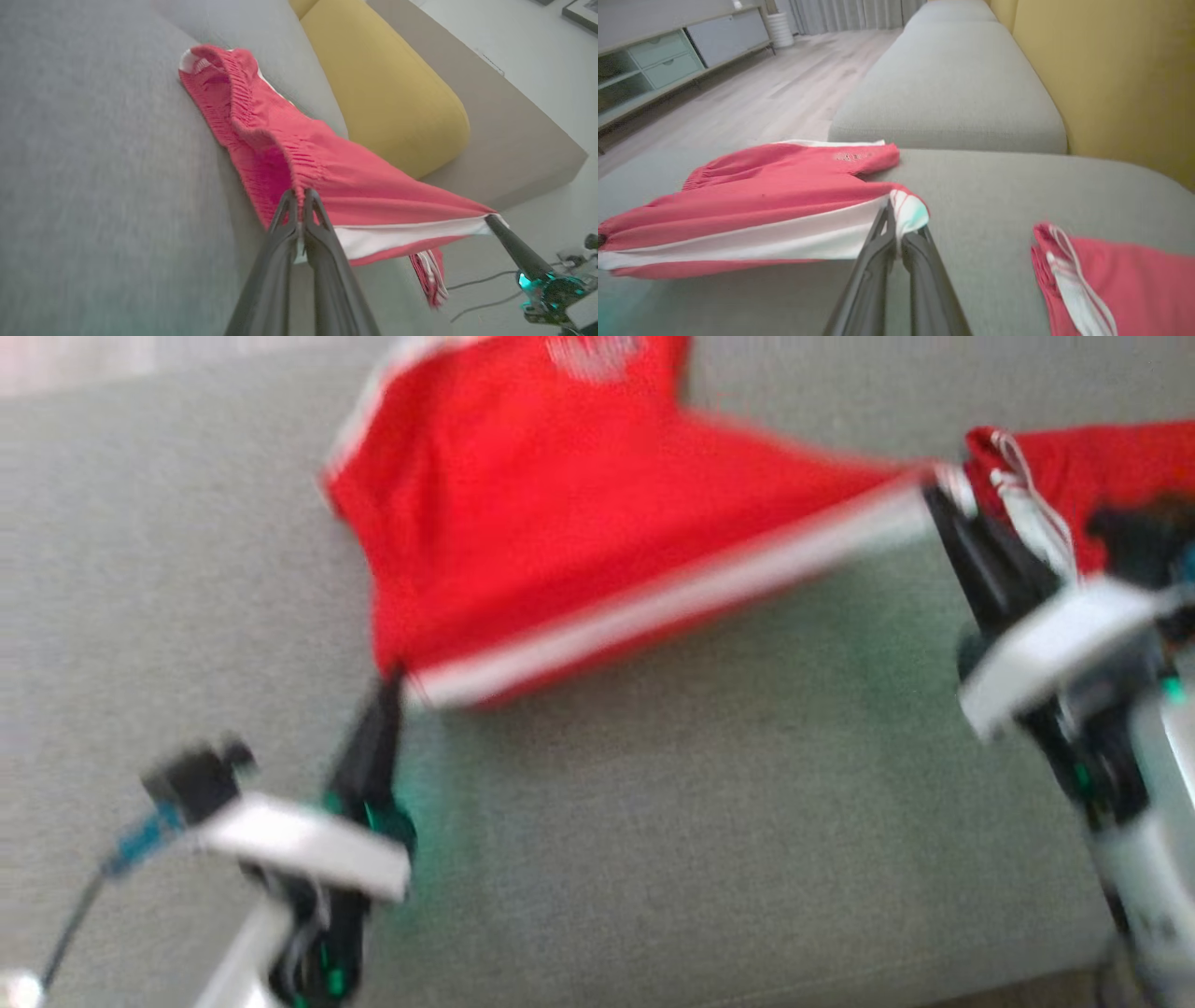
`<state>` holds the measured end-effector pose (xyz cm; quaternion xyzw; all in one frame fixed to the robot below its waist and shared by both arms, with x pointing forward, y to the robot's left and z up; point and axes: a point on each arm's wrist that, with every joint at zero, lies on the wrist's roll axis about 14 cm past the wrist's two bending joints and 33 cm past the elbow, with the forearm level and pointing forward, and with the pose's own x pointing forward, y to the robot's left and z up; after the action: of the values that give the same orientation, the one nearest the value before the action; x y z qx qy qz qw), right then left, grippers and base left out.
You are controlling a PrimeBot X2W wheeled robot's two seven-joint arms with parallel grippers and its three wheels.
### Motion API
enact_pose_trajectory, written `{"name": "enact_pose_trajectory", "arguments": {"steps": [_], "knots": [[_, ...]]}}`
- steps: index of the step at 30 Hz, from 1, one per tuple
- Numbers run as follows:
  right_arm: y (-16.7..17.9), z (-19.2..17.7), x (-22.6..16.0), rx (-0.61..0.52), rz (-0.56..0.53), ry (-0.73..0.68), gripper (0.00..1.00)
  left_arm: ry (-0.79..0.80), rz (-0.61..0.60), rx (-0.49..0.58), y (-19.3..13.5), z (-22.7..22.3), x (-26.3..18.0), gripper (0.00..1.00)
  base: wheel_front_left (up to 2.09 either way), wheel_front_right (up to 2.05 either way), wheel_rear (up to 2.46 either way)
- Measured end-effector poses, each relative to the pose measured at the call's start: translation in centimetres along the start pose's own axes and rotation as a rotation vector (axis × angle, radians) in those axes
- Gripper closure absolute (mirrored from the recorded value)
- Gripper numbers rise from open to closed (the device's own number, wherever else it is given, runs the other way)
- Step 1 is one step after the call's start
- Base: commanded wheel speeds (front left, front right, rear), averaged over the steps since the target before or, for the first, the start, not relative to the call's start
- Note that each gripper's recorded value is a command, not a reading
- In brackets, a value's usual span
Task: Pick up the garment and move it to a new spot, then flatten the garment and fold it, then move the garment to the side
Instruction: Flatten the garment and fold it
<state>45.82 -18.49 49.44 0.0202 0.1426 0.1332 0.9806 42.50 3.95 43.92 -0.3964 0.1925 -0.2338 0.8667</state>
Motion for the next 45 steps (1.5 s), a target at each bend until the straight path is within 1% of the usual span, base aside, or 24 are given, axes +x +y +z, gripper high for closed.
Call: {"name": "enact_pose_trajectory", "arguments": {"steps": [5, 7, 11, 13, 17, 19, 21, 22, 24, 29, 32, 38, 42, 45], "knots": [[0.0, -3.8, -6.0, 0.046, -0.068, 0.15, 1.0, 0.093, -0.031, -0.016, -2.4, -2.5, -5.1, 1.0, 0.0, 0.0, 0.0], [0.8, -4.9, -8.1, 0.082, -0.081, 0.201, 1.0, 0.134, -0.017, -0.011, -2.9, -3.3, -6.9, 1.0, 0.0, 0.0, 0.0], [1.1, -6.3, -11.8, 0.108, -0.14, 0.294, 1.0, 0.221, 0.024, -0.048, -3.7, -5.1, -10.2, 1.0, 0.0, 0.0, 0.0], [1.0, -6.5, -13.1, 0.107, -0.172, 0.32, 1.0, 0.26, 0.041, -0.057, -4.1, -5.9, -11.5, 1.0, 0.0, 0.0, 0.0], [1.2, -4.8, -13.0, 0.075, -0.179, 0.278, 1.0, 0.224, 0.027, -0.075, -5.2, -5.1, -11.5, 1.0, 0.0, 0.0, 0.0], [1.5, -3.9, -12.1, 0.04, -0.154, 0.255, 1.0, 0.196, 0.06, -0.062, -4.7, -4.7, -11.1, 1.0, 0.0, 0.0, 0.0], [2.5, -2.2, -10.4, 0.012, -0.106, 0.211, 1.0, 0.156, 0.075, -0.071, -4.4, -4.1, -10.1, 1.0, 0.0, 0.0, 0.0], [2.5, -2.2, -10.4, 0.012, -0.106, 0.211, 1.0, 0.156, 0.075, -0.071, -4.4, -4.1, -10.1, 1.0, 0.0, 0.0, 0.0], [3.1, -0.5, -8.4, -0.027, -0.064, 0.169, 1.0, 0.109, 0.073, -0.074, -4.4, -3.3, -8.7, 1.0, 0.0, 0.0, 0.0], [3.4, 2.6, -2.5, -0.114, 0.02, 0.089, 1.0, 0.003, 0.1, -0.044, -3.0, -0.5, -4.7, 1.0, 0.0, 0.0, 0.0], [3.6, 3.8, 1.2, -0.124, 0.053, 0.054, 1.0, -0.024, 0.133, -0.019, -1.6, 0.5, -2.9, 1.0, 0.0, 0.0, 0.0], [4.9, 2.7, 8.0, -0.147, 0.129, 0.091, 1.0, -0.087, 0.212, -0.02, 1.5, 2.1, 0.0, 1.0, 0.0, 0.0, 0.0], [6.1, 0.9, 11.8, -0.15, 0.179, 0.137, 1.0, -0.127, 0.28, 0.002, 4.2, 2.9, 1.0, 1.0, 0.0, 0.0, 0.0], [7.1, -0.8, 13.9, -0.145, 0.212, 0.174, 1.0, -0.132, 0.306, 0.003, 5.6, 3.0, 1.3, 1.0, 0.0, 0.0, 0.0]]}}
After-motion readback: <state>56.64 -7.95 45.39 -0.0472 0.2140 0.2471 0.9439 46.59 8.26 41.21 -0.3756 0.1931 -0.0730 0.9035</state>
